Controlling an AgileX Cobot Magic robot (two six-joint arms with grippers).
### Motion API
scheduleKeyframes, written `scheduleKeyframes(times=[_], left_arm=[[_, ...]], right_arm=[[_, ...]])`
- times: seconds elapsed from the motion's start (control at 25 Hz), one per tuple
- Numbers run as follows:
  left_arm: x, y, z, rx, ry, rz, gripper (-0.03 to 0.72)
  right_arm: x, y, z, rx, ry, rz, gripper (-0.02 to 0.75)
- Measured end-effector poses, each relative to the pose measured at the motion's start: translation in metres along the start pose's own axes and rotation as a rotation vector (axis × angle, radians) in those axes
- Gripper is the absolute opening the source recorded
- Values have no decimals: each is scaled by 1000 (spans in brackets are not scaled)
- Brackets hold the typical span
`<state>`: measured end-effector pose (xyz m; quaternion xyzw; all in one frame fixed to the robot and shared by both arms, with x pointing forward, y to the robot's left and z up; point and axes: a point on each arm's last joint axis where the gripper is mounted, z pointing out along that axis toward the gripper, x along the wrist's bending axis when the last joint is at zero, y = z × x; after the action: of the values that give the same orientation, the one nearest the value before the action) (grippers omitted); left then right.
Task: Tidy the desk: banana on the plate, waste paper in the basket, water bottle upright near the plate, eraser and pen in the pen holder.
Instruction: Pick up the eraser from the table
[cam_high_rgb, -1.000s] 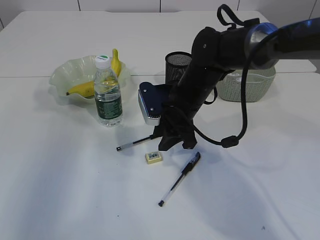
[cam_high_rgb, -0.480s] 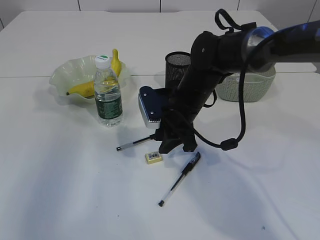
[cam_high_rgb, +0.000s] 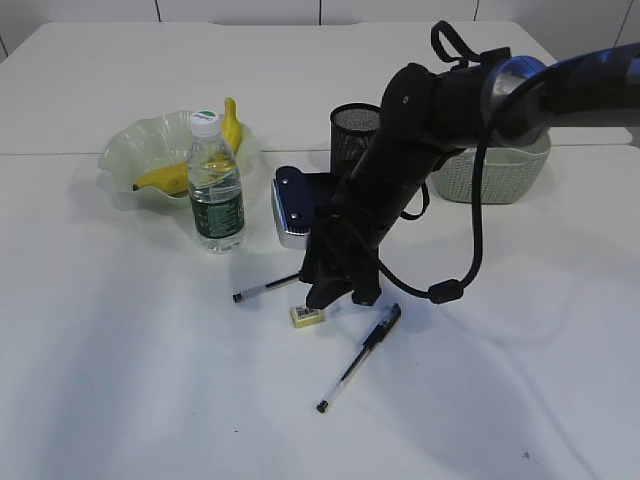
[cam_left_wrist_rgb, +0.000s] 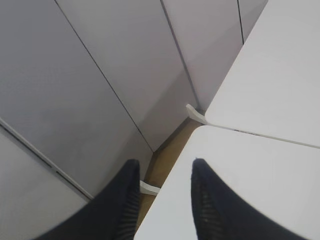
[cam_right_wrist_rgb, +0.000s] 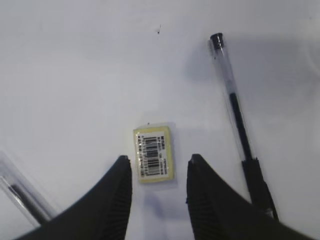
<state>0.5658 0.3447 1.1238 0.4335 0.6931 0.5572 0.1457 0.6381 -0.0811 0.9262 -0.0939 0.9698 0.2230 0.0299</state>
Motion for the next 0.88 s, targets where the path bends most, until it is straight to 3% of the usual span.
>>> scheduleKeyframes(times=[0.56, 0.88], left_arm=[[0, 0, 0, 0, 0, 0, 238], [0, 0, 0, 0, 0, 0, 237]], right_arm=[[0, 3, 0, -32, -2, 105, 289], [-1, 5, 0, -56, -9, 122, 379]])
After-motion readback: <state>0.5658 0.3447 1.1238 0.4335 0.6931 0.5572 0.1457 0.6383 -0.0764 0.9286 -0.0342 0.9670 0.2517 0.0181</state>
